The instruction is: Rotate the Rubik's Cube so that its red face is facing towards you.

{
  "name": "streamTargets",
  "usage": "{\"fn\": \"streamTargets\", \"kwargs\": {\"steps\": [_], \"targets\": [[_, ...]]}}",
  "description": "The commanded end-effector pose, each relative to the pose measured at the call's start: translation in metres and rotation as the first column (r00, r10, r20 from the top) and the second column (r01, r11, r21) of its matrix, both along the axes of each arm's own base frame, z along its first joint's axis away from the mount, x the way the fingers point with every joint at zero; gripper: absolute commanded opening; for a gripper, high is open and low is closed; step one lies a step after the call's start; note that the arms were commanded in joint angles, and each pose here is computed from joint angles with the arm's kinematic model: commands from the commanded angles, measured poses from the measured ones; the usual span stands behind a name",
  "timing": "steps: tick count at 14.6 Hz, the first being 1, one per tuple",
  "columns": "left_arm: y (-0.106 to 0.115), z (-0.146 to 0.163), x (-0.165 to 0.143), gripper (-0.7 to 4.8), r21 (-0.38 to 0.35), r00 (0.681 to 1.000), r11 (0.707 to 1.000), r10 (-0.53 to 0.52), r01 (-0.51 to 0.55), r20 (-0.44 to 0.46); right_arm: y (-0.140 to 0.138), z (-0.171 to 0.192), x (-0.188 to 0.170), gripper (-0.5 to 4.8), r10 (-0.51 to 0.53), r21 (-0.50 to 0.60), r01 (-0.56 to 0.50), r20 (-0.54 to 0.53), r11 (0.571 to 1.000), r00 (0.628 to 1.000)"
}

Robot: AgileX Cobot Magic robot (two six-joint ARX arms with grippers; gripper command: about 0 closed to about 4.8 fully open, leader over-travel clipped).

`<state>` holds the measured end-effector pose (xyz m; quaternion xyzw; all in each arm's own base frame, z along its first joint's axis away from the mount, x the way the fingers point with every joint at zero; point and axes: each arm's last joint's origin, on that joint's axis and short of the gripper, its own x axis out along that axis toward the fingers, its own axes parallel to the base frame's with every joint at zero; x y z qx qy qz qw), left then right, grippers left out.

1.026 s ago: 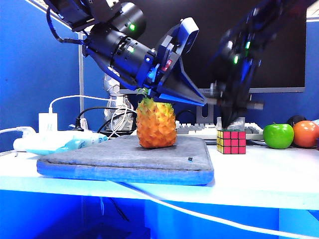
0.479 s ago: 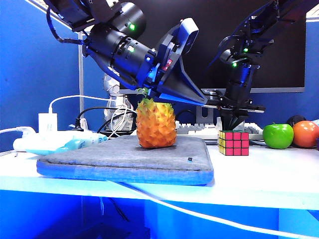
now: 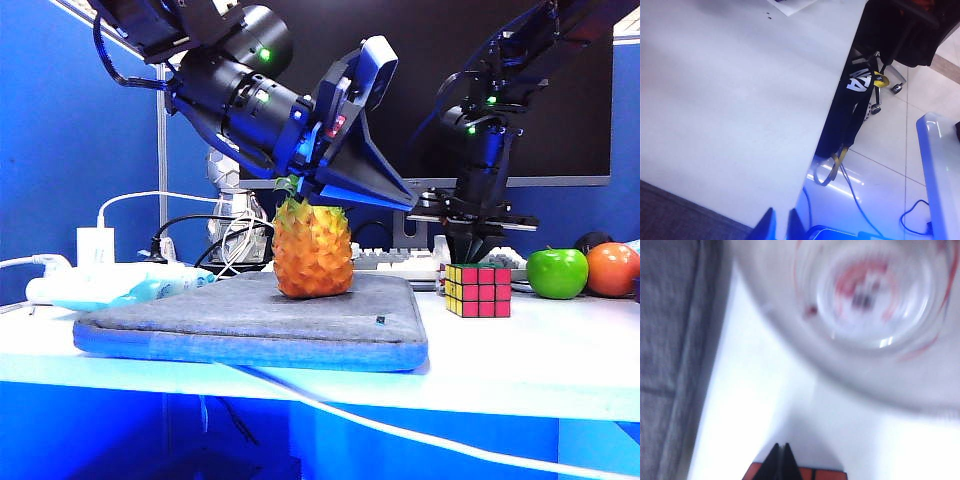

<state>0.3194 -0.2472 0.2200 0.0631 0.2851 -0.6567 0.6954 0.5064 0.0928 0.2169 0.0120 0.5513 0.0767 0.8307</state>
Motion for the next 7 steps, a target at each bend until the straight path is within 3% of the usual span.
{"fn": "streamTargets", "kwargs": {"steps": [1,5,7], "targets": [[0.0,0.003,-0.001,0.49,-0.006,1.0,1.0,-0.005,0.005,-0.006,0.007,0.003,-0.005,-0.01,0.012,-0.006,-0.012,-0.024,1.0,1.0],[0.001,0.001,-0.002,0.49,0.006,1.0,1.0,-0.004,0.004,-0.025,0.007,0.003,-0.007,-0.01,0.01,-0.008,-0.01,-0.041,1.0,0.999],[0.0,0.002,-0.001,0.49,0.003,1.0,1.0,-0.001,0.001,-0.015,0.008,0.018,-0.002,-0.01,0.012,0.019,-0.013,0.063,1.0,0.998]]}}
